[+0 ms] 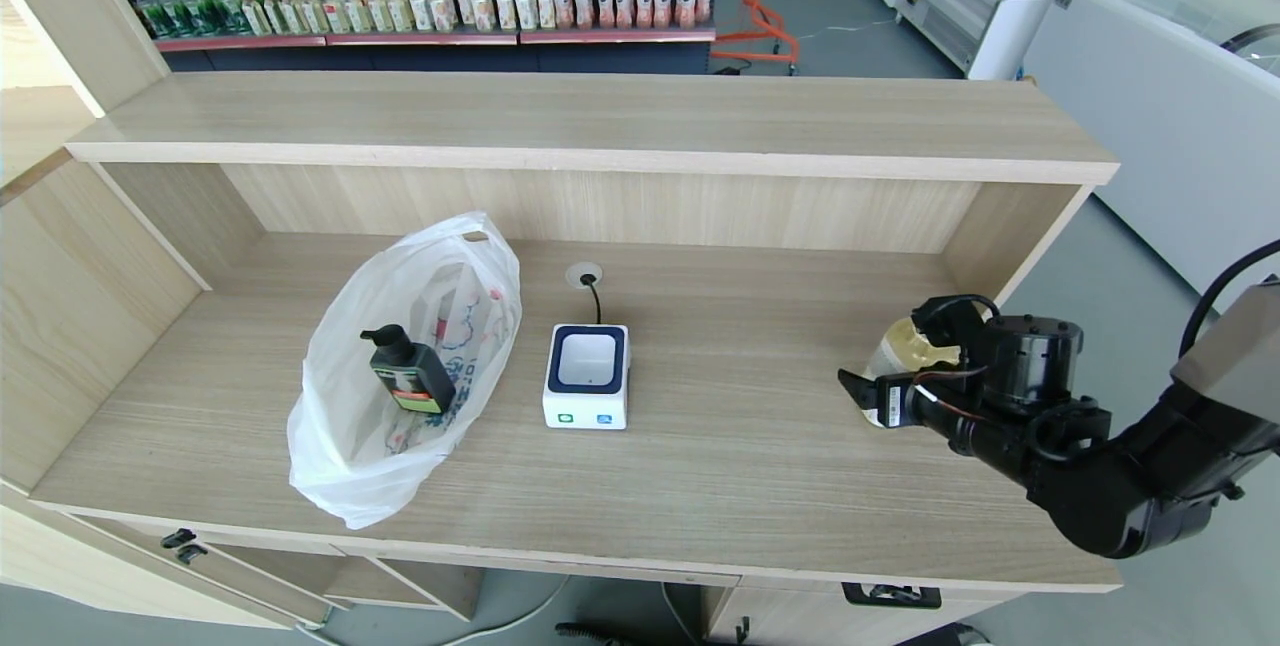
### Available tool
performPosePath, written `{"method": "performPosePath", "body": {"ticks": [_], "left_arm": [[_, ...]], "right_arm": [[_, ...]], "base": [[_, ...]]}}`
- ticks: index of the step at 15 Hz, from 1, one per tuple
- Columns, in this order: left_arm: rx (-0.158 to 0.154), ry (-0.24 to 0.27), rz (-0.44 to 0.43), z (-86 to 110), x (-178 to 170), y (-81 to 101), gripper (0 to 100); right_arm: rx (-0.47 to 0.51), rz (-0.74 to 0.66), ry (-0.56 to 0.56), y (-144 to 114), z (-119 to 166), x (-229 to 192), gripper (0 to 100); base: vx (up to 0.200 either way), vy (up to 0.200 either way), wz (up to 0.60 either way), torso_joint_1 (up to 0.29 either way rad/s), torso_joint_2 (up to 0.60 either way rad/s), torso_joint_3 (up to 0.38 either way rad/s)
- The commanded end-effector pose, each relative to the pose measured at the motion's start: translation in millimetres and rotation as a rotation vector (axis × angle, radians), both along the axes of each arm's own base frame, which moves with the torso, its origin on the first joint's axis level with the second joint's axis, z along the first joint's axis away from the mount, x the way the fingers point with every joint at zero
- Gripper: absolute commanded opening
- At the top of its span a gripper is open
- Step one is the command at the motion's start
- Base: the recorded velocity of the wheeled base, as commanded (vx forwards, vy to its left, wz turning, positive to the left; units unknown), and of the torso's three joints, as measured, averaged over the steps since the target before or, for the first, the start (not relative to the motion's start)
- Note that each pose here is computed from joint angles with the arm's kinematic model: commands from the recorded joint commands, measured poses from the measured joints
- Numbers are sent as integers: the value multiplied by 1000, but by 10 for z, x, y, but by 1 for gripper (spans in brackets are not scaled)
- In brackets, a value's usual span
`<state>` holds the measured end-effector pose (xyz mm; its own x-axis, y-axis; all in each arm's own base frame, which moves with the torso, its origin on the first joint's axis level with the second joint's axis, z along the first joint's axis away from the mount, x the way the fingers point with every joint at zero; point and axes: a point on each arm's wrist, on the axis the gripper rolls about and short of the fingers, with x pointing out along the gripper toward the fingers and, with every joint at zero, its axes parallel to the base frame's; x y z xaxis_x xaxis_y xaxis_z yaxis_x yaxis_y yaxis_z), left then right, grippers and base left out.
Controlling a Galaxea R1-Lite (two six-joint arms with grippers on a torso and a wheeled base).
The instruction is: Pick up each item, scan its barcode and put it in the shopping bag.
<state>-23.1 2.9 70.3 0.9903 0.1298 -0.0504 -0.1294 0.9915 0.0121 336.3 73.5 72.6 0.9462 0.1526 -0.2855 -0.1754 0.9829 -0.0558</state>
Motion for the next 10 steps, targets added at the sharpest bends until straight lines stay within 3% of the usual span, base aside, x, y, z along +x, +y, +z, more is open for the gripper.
{"method": "performPosePath", "body": {"ticks": [1, 10], "left_arm": [[-1, 1, 0, 0, 1, 0, 100], [1, 0, 0, 0, 0, 0, 100]], "right_arm": [[-4, 3, -1, 9, -20, 30, 0], [-105, 35, -71, 23, 4, 88, 0]], "base": [[0, 0, 0, 0, 0, 0], [0, 0, 0, 0, 0, 0]]}}
